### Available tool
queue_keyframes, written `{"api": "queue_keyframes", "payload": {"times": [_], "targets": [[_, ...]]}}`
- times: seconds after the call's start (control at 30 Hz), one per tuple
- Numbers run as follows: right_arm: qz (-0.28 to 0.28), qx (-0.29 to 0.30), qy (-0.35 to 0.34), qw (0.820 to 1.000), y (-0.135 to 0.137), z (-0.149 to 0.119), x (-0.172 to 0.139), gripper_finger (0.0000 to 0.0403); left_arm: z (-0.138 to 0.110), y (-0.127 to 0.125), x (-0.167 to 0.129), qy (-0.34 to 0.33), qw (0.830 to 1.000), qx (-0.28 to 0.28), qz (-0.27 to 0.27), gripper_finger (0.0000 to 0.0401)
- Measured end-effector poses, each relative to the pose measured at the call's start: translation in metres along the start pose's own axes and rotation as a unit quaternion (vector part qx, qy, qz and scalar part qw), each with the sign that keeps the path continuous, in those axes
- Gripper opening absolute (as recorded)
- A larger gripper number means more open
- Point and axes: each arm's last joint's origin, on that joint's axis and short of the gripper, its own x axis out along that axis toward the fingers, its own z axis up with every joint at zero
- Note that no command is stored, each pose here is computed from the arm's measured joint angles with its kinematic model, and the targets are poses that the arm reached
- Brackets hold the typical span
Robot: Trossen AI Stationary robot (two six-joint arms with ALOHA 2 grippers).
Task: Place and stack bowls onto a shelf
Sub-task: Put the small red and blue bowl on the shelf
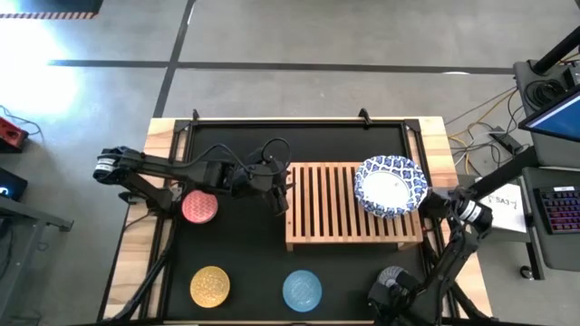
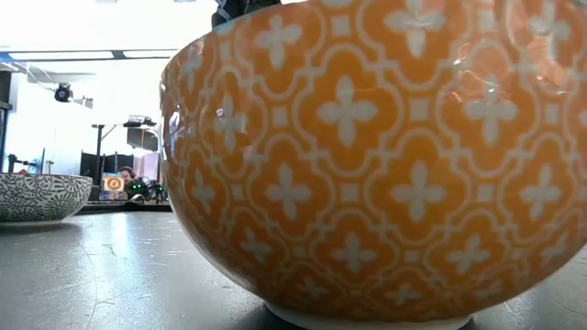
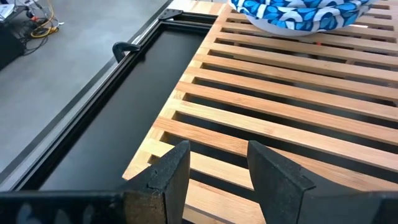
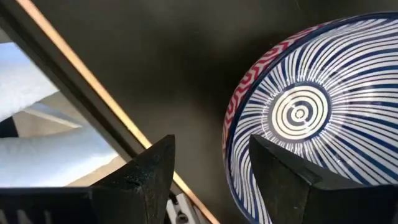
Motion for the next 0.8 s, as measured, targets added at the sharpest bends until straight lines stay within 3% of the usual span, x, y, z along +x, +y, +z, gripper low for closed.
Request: {"api": "queue_keyframes", "payload": {"times": [0.27,0.7,0.8], "targets": [[-0.003,0.001,0.0,1.0,0.0004,0.0,0.0018,0.017,-0.0012,-0.0055,-0.0026,-0.001,1.0,0.005,-0.008,0.0144],[-0.003,0.001,0.0,1.0,0.0003,0.0003,0.0018,0.0023,-0.0012,-0.0058,-0.0027,-0.001,1.0,0.005,-0.009,0.0144],[-0.003,0.001,0.0,1.0,0.0002,0.0005,0.0017,0.0015,-0.0012,-0.0058,-0.0027,-0.001,1.0,0.004,-0.009,0.0144]]}}
